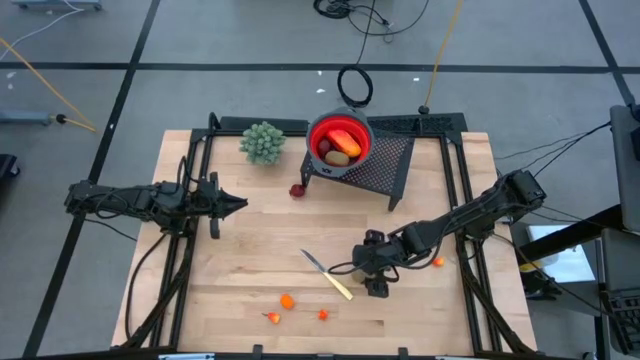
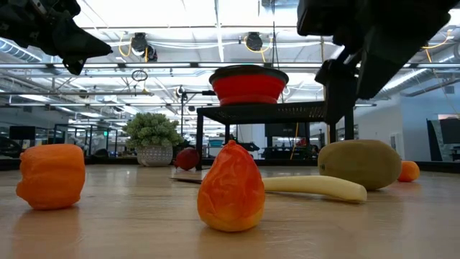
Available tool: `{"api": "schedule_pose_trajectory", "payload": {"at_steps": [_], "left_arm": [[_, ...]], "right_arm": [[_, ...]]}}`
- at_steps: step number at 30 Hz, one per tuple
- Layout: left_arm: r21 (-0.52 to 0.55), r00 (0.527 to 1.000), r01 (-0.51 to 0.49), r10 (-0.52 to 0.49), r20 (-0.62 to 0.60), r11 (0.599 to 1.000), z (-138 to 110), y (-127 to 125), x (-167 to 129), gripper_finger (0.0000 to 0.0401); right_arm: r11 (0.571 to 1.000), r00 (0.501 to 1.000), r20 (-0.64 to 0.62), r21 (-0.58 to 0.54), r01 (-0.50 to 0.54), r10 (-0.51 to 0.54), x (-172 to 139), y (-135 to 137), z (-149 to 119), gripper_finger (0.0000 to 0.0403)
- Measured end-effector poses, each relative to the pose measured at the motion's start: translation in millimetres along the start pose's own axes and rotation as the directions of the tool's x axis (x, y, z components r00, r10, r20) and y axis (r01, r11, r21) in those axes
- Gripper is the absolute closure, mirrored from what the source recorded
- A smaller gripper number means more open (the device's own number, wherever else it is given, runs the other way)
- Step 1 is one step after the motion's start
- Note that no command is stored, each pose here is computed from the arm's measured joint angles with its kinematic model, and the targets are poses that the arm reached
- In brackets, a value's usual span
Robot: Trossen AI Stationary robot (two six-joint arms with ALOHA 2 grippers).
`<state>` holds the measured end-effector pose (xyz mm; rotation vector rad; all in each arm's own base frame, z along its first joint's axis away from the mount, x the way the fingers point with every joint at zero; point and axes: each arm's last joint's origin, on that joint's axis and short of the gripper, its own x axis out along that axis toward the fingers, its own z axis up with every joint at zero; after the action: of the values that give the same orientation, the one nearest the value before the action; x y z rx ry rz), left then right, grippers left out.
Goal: Pick & Place Fruit
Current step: Put the brown kiwi into the red strainer bowl on the shelf
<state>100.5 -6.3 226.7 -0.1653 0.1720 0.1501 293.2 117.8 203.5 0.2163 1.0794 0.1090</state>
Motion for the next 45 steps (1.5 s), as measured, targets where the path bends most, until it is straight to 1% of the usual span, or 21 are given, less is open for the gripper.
{"api": "schedule_pose_trajectory", "payload": {"at_steps": [5,13,21,27,35,42,45], "left_arm": [[0.000,1.000,0.000,0.000,0.000,1.000,0,0,0,0.0377],[0.000,1.000,0.000,0.000,0.000,1.000,0,0,0,0.0377],[0.000,1.000,0.000,0.000,0.000,1.000,0,0,0,0.0377],[0.000,1.000,0.000,0.000,0.000,1.000,0,0,0,0.0377],[-0.007,1.000,0.000,0.000,0.000,1.000,0,0,0,0.0377],[-0.011,1.000,0.000,0.000,0.001,1.000,0,0,0,0.0377],[-0.010,1.000,0.000,0.000,0.001,1.000,0,0,0,0.0377]], "right_arm": [[1.000,0.999,0.037,-0.004,-0.017,0.017,10,-4,-7,0.0063],[1.000,0.999,0.033,-0.014,-0.013,0.013,23,-12,-24,0.0064],[0.999,0.997,0.069,-0.037,-0.027,0.030,32,-18,-35,0.0064],[0.999,0.997,0.069,-0.037,-0.027,0.029,37,-20,-41,0.0064],[0.998,0.996,0.079,-0.061,-0.025,0.030,61,-21,-41,0.0064],[0.998,0.997,0.070,-0.062,-0.017,0.021,62,-21,-42,0.0065],[0.998,0.997,0.069,-0.062,-0.017,0.021,62,-21,-42,0.0074]]}}
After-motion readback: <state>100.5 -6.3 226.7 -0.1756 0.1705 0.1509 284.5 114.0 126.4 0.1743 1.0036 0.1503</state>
